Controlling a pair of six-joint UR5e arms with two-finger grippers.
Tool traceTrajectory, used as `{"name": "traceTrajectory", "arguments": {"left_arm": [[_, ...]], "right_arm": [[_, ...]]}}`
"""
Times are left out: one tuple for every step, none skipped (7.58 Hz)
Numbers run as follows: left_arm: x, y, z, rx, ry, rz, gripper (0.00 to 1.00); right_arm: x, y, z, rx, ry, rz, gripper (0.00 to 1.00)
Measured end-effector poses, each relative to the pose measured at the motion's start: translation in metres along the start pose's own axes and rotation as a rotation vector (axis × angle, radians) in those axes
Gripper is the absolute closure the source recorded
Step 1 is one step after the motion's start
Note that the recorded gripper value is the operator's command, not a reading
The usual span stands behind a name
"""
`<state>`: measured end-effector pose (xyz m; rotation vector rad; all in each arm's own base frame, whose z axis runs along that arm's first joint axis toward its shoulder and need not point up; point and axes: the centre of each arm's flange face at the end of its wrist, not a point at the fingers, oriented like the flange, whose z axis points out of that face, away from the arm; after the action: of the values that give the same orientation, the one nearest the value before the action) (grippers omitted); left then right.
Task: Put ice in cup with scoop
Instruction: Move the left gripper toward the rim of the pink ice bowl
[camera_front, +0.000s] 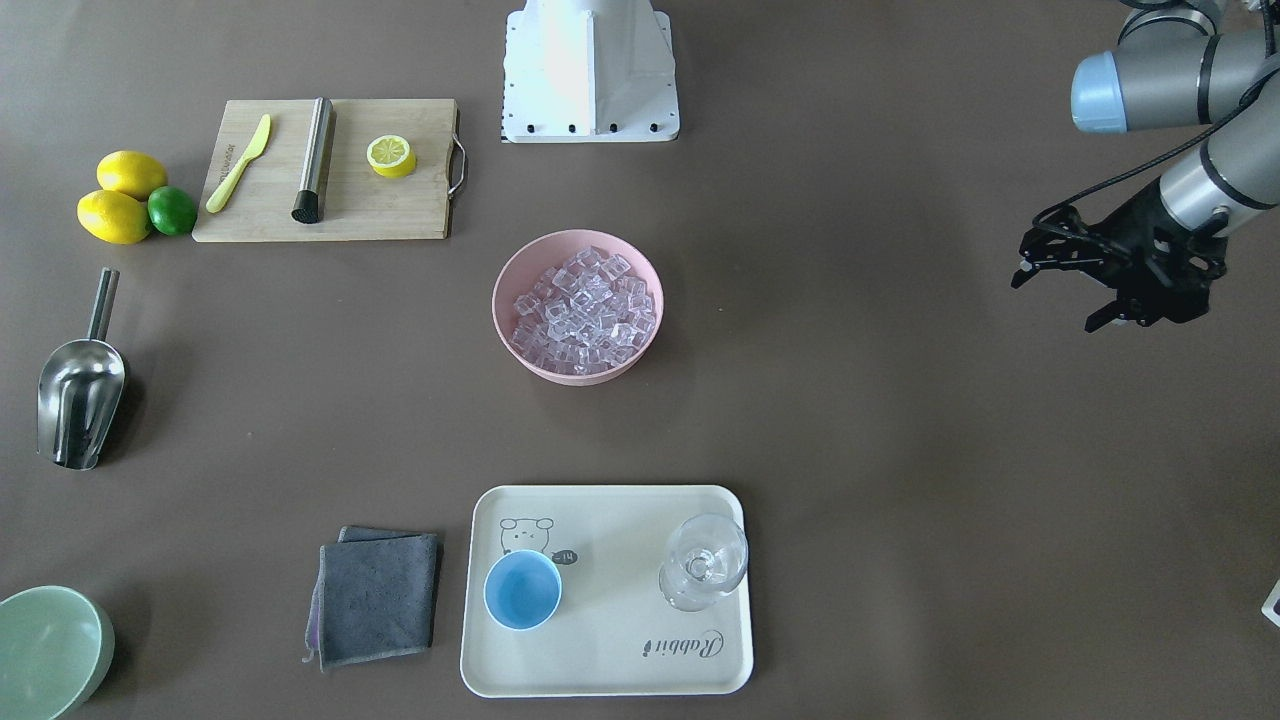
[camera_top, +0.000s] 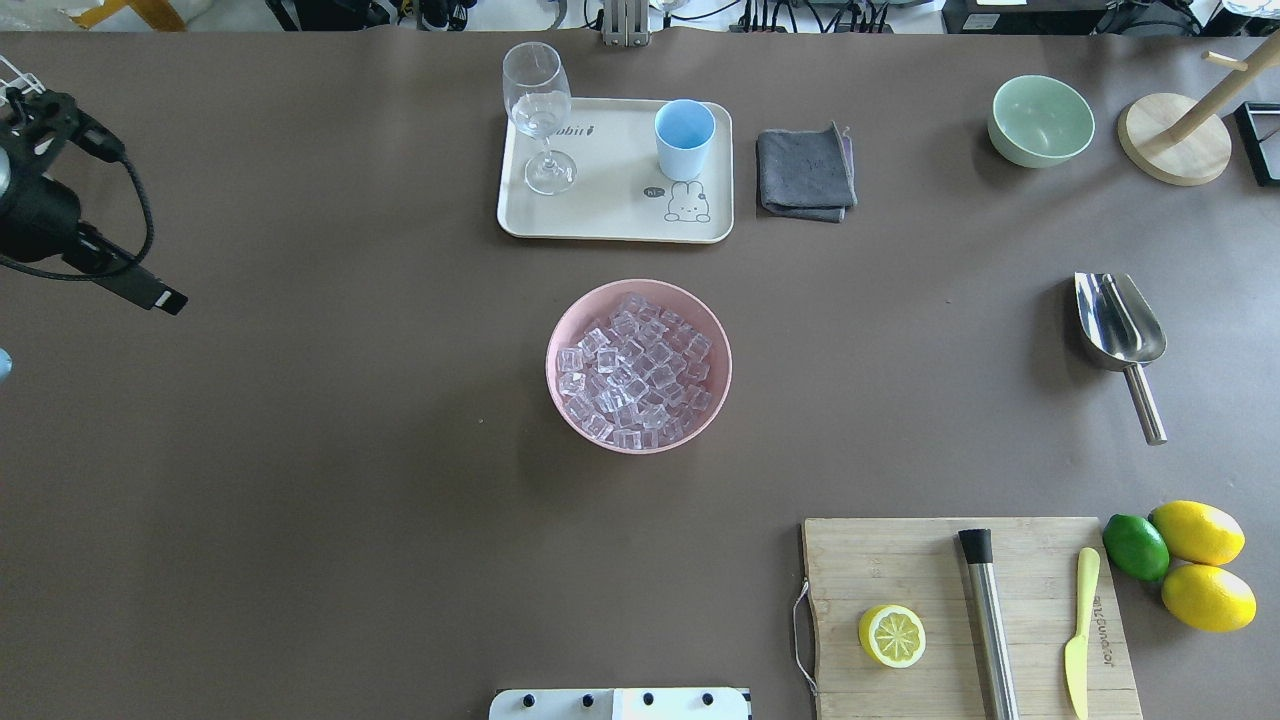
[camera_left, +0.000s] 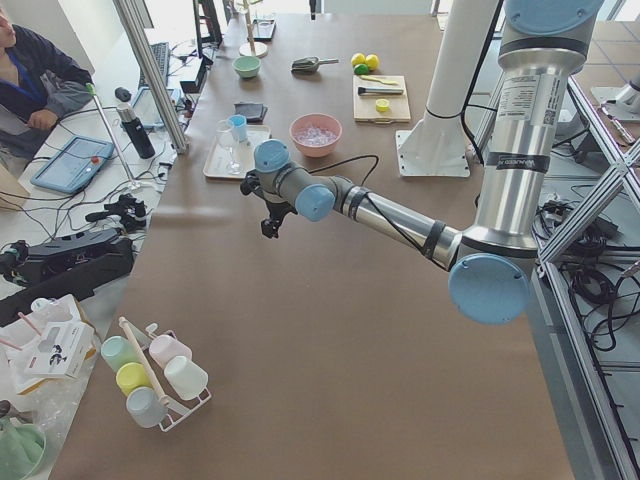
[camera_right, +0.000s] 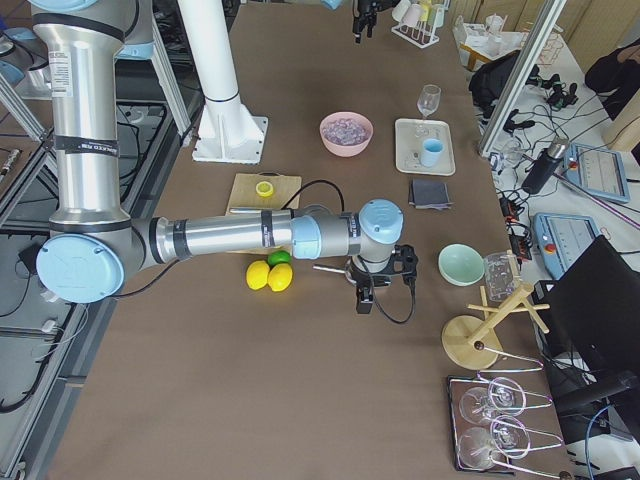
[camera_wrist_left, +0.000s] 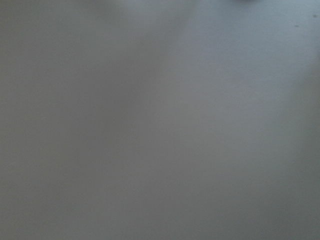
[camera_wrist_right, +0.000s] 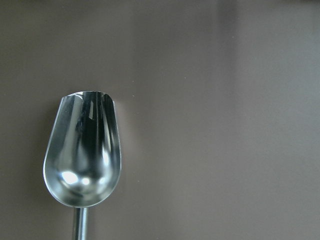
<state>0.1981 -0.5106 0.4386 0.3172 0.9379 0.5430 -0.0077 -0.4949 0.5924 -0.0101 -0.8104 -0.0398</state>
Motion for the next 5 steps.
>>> {"name": "traceTrajectory", "arguments": {"left_arm": [[0.045,-0.025,0.015,0.007,0.041,0.091,0.02],[0.09,-0.045,0.03,0.006,0.083,0.173,0.02],[0.135,-0.058,0.048,0.006,0.123,0.254,0.02],[0.179,-0.061,0.072,0.032,0.132,0.353,0.02],[0.219,-0.054,0.102,0.094,0.108,0.458,0.02]], "right_arm": [[-0.036,-0.004,0.01,-0.021,-0.014,0.043,0.0],[-0.064,-0.006,0.019,-0.04,-0.02,0.075,0.0],[-0.081,-0.005,0.027,-0.057,-0.022,0.101,0.0],[-0.092,-0.002,0.037,-0.078,-0.02,0.126,0.0],[-0.102,0.001,0.05,-0.094,-0.011,0.136,0.0]]}}
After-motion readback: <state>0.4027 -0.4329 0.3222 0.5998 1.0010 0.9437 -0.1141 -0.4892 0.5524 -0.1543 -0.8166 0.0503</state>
